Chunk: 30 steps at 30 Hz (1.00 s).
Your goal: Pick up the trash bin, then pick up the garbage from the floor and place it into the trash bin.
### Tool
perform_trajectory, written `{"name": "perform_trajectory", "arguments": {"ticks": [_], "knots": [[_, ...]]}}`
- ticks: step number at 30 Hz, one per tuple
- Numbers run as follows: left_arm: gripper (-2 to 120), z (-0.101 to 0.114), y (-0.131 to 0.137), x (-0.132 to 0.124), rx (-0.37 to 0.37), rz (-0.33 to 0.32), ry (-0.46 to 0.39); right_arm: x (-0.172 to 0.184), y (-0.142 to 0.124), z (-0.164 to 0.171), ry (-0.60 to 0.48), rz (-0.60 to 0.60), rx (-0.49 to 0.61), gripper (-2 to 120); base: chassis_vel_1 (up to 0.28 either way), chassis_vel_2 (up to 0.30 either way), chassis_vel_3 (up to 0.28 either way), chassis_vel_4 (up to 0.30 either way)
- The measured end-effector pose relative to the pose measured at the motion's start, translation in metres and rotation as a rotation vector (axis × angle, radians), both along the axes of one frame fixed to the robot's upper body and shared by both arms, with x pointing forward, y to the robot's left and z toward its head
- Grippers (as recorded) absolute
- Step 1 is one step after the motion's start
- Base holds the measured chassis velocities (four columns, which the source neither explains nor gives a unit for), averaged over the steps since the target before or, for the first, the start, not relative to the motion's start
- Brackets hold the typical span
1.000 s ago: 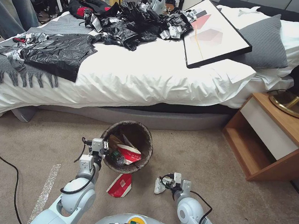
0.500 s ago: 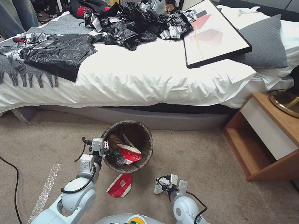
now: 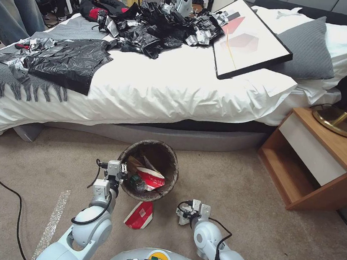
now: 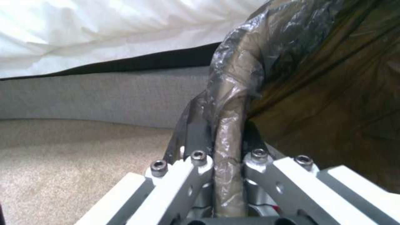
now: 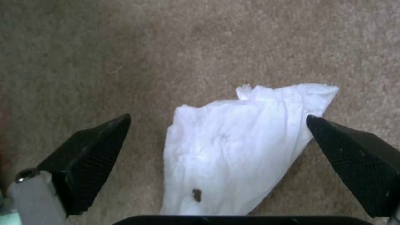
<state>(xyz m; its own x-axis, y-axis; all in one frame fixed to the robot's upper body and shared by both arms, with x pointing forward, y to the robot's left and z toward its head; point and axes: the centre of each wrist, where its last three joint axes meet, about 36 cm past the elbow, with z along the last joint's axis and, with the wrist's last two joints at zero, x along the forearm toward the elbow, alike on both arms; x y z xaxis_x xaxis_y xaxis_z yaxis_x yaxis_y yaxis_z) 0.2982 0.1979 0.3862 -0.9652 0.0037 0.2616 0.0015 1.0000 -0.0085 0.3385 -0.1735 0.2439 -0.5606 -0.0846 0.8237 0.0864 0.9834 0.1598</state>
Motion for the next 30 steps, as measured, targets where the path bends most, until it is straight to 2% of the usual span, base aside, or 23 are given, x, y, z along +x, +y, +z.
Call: {"name": "perform_trajectory", "arguments": {"ticks": [16, 30], "knots": [[0, 0.001, -0.002, 0.001, -0.004, -0.005, -0.002, 0.014, 0.002, -0.002, 0.025, -0.023, -0.018, 100, 0.000, 0.000, 0.000, 0.000], [0, 0.003, 0.000, 0.002, -0.007, -0.003, -0.006, 0.022, 0.002, 0.002, 0.123, -0.025, -0.030, 100, 0.000, 0.000, 0.000, 0.000]]}}
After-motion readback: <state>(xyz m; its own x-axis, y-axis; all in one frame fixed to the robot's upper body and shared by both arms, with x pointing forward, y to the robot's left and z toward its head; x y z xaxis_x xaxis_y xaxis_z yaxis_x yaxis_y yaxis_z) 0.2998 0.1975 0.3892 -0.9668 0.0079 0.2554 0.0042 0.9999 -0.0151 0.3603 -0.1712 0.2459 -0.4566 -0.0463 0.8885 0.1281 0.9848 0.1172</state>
